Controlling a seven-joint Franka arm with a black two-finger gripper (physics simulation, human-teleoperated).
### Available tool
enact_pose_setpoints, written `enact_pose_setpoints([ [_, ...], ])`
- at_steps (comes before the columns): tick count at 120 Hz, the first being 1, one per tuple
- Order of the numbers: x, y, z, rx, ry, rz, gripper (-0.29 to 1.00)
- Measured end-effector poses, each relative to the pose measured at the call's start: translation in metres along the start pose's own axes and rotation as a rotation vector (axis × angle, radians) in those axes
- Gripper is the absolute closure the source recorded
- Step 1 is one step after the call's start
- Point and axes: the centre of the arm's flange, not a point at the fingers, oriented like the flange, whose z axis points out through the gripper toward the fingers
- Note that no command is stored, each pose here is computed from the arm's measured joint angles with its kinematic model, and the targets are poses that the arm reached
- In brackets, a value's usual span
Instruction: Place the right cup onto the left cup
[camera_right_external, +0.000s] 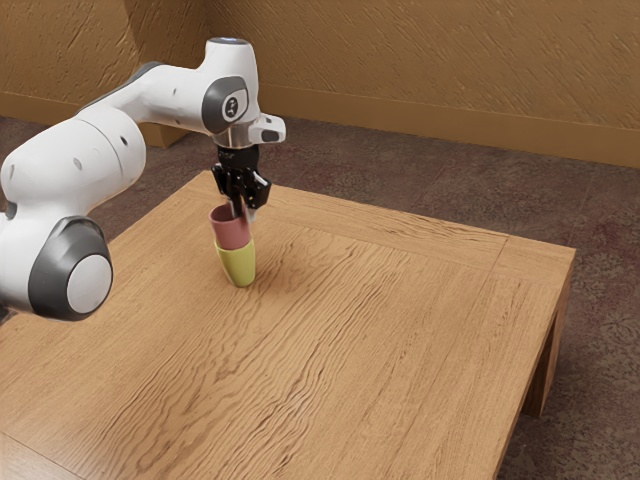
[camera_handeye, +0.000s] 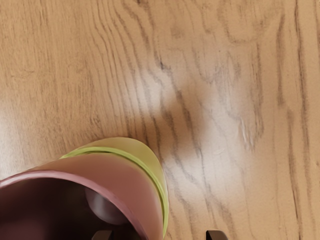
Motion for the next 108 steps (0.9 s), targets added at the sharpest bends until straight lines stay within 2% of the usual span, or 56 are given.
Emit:
enact_pose_setpoints([
  [23, -0.002, 0.005, -0.011, -0.002, 0.008, 0.007, 0.39],
  [48, -0.016, 0.027, -0.069, 0.004, 0.067, 0.03, 0.3],
  [73, -0.057, 0.065, -0.092, -0.034, 0.029, 0.069, 0.11],
  [108, -0.128, 0.123, -0.107, -0.041, -0.006, 0.114, 0.03],
])
